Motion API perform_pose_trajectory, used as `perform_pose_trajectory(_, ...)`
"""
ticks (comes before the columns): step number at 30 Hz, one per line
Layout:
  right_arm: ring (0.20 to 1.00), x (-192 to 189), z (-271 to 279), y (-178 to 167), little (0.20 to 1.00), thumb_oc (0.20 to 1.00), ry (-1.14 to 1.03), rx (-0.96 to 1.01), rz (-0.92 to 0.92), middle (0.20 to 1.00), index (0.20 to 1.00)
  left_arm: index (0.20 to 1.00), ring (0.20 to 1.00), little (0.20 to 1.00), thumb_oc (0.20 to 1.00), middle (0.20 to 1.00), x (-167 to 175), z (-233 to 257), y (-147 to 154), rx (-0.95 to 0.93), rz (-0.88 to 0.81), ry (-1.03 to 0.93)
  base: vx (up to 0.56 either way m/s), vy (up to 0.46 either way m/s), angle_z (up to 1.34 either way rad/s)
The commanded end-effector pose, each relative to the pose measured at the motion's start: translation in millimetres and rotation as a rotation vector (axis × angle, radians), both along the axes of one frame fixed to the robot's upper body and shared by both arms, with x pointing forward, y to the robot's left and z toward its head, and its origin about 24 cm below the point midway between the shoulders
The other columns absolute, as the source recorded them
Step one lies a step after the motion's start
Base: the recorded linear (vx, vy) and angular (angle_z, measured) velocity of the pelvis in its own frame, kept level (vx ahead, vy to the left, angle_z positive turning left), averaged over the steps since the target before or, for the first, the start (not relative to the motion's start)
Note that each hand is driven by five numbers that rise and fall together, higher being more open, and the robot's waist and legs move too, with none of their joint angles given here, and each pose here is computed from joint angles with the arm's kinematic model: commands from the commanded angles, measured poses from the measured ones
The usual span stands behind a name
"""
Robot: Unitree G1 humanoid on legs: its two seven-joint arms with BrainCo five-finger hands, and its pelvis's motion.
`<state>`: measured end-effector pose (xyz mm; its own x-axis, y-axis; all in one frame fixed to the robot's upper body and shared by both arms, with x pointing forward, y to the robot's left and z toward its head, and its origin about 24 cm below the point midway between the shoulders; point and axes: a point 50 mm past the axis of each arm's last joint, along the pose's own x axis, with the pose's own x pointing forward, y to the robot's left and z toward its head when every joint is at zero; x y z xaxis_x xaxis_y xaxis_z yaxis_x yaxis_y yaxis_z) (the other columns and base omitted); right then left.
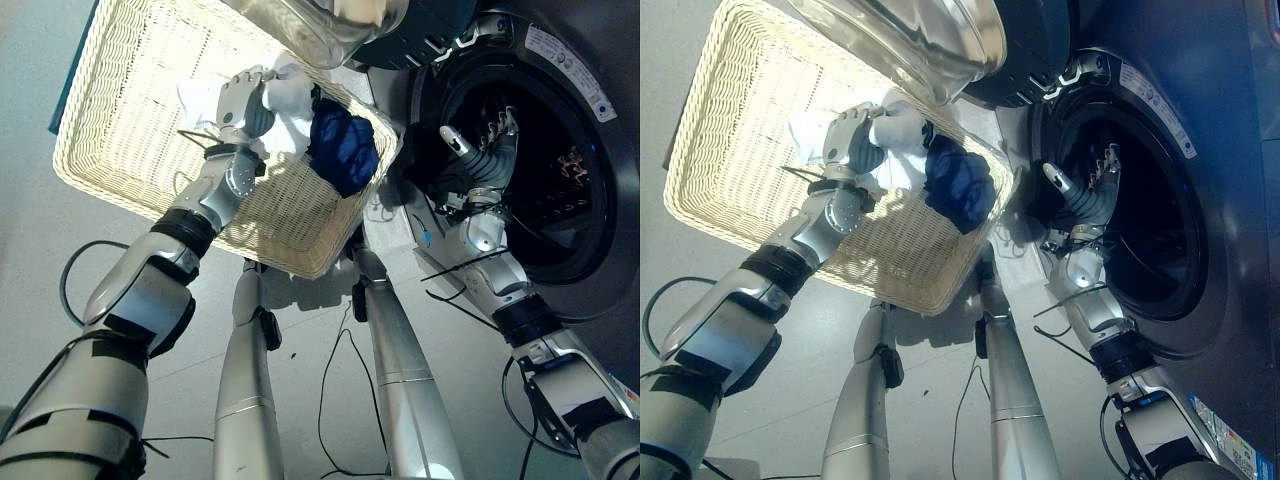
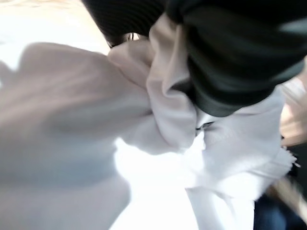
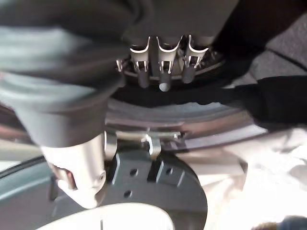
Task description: Put the clothes into the washing machine.
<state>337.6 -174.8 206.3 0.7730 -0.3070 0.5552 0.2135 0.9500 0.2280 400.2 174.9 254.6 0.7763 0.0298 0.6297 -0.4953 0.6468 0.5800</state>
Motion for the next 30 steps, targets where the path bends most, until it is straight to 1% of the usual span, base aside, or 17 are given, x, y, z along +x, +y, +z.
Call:
perform_pose_trajectory(1,1.000,-18.7,15.1,8.8,1.000,1.000,-0.134,0.000,0.109,1.000,1.000,0.200,0.200,0.200,0.200,0.200,-11.7,-21.1,26.5,-0.284,-0.050,-0.037,-0.01,-0.020,0.03)
perform_pose_trajectory(4,1.000,-21.8,13.7,12.8,1.000,1.000,-0.137,-0.011,0.136,1.000,1.000,0.200,0.200,0.200,0.200,0.200,-17.1,-20.8,20.5,-0.350,-0.120,-0.069,0.00,-0.005,0.01)
perform_pose_trajectory(5,1.000,-25.3,10.8,18.6,1.000,1.000,-0.131,-0.029,0.185,1.000,1.000,0.200,0.200,0.200,0.200,0.200,-25.9,-19.5,14.9,-0.426,-0.213,-0.132,0.00,0.000,0.00)
perform_pose_trajectory(9,1.000,-30.2,8.6,29.6,1.000,1.000,-0.117,-0.063,0.290,1.000,1.000,0.200,0.200,0.200,0.200,0.200,-48.5,-10.0,-5.2,-0.500,-0.472,-0.250,-0.01,-0.006,0.08)
perform_pose_trajectory(13,1.000,-33.4,7.9,38.1,1.000,1.000,-0.100,-0.100,0.397,1.000,1.000,0.200,0.200,0.200,0.200,0.200,-70.5,2.3,-21.6,-0.495,-0.682,-0.324,0.00,-0.007,0.12)
perform_pose_trajectory(14,1.000,-33.4,7.9,38.1,1.000,1.000,-0.100,-0.100,0.397,1.000,1.000,0.200,0.200,0.200,0.200,0.200,-70.5,2.3,-21.6,-0.495,-0.682,-0.324,0.00,-0.017,0.05)
perform_pose_trajectory(15,1.000,-33.9,7.7,39.7,1.000,1.000,-0.100,-0.106,0.416,1.000,1.000,0.200,0.200,0.200,0.200,0.200,-75.0,5.2,-24.9,-0.487,-0.720,-0.336,0.00,0.000,0.00)
perform_pose_trajectory(17,1.000,-37.0,10.4,44.1,1.000,1.000,-0.109,-0.110,0.471,1.000,1.000,0.200,0.200,0.200,0.200,0.200,-90.7,14.5,-35.6,-0.457,-0.846,-0.372,-0.01,-0.040,0.04)
perform_pose_trajectory(19,1.000,-38.2,14.8,47.3,1.000,1.000,-0.123,-0.115,0.512,1.000,1.000,0.200,0.200,0.200,0.200,0.200,-101.7,21.3,-42.4,-0.439,-0.929,-0.396,0.00,-0.017,0.01)
perform_pose_trajectory(28,1.000,-42.0,33.5,69.1,1.000,1.000,-0.181,-0.131,0.638,1.000,1.000,0.200,0.200,0.200,0.200,0.200,-127.4,36.8,-63.4,-0.382,-1.154,-0.434,0.00,-0.014,0.03)
perform_pose_trajectory(30,1.000,-42.0,34.9,71.4,1.000,1.000,-0.184,-0.134,0.645,1.000,1.000,0.200,0.200,0.200,0.200,0.200,-130.0,38.7,-65.5,-0.374,-1.180,-0.436,0.00,0.000,0.00)
